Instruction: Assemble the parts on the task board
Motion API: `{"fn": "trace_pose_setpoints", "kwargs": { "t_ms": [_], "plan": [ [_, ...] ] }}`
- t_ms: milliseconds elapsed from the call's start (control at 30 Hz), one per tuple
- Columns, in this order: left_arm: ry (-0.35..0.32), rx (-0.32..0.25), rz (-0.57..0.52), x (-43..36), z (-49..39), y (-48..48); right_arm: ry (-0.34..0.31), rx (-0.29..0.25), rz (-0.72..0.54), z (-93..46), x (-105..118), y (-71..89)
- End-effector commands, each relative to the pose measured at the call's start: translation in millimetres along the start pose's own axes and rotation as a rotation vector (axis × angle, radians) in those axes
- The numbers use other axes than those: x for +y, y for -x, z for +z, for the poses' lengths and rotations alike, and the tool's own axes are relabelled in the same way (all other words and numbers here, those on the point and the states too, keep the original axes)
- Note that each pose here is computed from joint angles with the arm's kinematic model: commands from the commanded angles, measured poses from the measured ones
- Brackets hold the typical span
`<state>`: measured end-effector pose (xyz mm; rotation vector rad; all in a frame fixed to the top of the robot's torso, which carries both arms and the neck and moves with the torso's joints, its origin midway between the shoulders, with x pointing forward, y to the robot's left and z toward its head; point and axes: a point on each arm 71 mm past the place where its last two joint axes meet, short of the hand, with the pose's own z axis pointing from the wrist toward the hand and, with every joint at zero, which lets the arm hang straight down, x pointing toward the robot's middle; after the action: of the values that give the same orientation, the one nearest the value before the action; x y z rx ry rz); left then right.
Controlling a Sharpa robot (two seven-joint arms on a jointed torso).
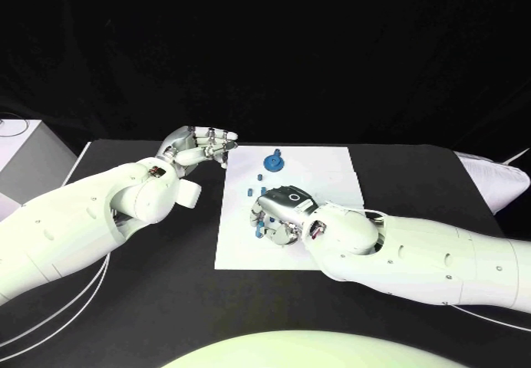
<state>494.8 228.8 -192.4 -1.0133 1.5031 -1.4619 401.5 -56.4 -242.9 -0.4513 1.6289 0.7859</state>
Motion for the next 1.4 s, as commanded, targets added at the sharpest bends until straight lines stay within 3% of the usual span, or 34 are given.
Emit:
{"fn": "trace_pose_setpoints", "kwargs": {
  "t_ms": [33,567,1400],
  "plan": [
    [-0.004,0.017,-0.009,-0.9,0.0,-2.0,-0.004,0.054,-0.025,-1.4,-2.8,-8.9],
    [-0.003,0.016,-0.008,-0.9,-0.3,-1.4,0.004,0.090,-0.013,-2.2,-3.8,-15.5],
    [0.001,0.017,-0.007,-0.2,-0.2,-0.9,-0.018,-0.003,-0.022,-11.0,-6.5,-8.9]
  ]
}}
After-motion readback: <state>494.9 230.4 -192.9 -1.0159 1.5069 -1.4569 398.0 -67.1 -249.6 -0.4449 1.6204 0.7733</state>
